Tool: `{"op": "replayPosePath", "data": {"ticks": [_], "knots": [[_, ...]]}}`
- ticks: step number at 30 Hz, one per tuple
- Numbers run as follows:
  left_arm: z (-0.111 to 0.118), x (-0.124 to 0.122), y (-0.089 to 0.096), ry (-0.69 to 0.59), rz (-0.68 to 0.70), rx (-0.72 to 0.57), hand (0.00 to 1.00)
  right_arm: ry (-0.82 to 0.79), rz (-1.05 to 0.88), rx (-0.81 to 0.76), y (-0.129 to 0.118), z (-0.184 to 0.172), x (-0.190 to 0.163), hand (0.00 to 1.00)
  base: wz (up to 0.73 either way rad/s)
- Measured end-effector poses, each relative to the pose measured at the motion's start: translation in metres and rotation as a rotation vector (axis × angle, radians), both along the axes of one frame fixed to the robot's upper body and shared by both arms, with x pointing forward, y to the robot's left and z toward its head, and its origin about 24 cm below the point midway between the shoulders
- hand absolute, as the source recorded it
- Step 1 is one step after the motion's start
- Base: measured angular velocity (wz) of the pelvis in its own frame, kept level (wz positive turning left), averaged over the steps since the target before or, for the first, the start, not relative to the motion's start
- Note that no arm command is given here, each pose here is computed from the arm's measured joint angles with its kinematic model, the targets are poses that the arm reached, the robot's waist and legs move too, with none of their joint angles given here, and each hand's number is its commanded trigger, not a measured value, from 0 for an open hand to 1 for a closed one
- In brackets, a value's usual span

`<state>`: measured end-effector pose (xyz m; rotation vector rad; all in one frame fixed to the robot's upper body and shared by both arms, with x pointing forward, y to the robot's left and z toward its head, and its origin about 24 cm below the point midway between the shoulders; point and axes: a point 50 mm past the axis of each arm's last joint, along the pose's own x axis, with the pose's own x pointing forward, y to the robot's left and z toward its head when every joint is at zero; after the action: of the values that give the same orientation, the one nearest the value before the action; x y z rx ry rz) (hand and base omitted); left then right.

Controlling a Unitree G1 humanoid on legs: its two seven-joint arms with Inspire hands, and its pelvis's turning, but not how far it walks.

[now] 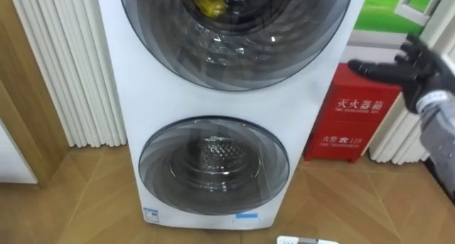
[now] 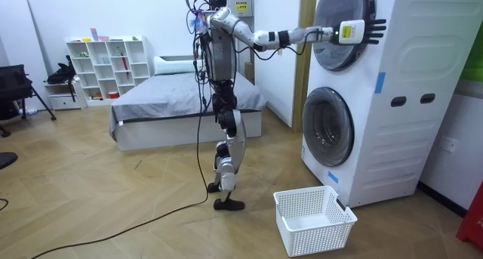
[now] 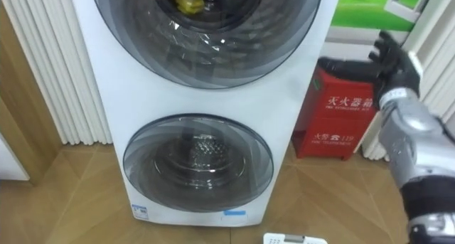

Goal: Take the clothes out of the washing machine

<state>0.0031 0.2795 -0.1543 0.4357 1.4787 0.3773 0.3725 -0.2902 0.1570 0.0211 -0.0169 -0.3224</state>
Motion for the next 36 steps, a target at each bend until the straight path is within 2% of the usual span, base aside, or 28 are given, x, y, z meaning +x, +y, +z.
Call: {"op": "replayPosePath", "data": {"ticks": [3, 8, 13, 19, 36], "knots": [[0.001, 0.000, 0.003, 0.000, -0.002, 0.009, 0.00, 0.018, 0.007, -0.021, 0.002, -0.001, 0.002, 0.00, 0.00], [0.004, 0.018, 0.010, -0.041, -0.017, 0.026, 0.00, 0.065, 0.012, -0.100, 0.004, -0.001, 0.004, 0.00, 0.00], [0.004, 0.022, 0.010, -0.061, -0.025, 0.024, 0.00, 0.033, 0.053, -0.101, 0.013, 0.014, 0.011, 0.00, -0.03], [0.004, 0.013, 0.009, -0.034, -0.016, 0.023, 0.00, 0.068, 0.080, -0.109, 0.015, 0.019, 0.020, 0.00, 0.06], [0.005, -0.019, 0.011, 0.037, 0.004, 0.025, 0.00, 0.151, 0.045, -0.146, -0.002, 0.010, 0.017, 0.00, 0.12]]}}
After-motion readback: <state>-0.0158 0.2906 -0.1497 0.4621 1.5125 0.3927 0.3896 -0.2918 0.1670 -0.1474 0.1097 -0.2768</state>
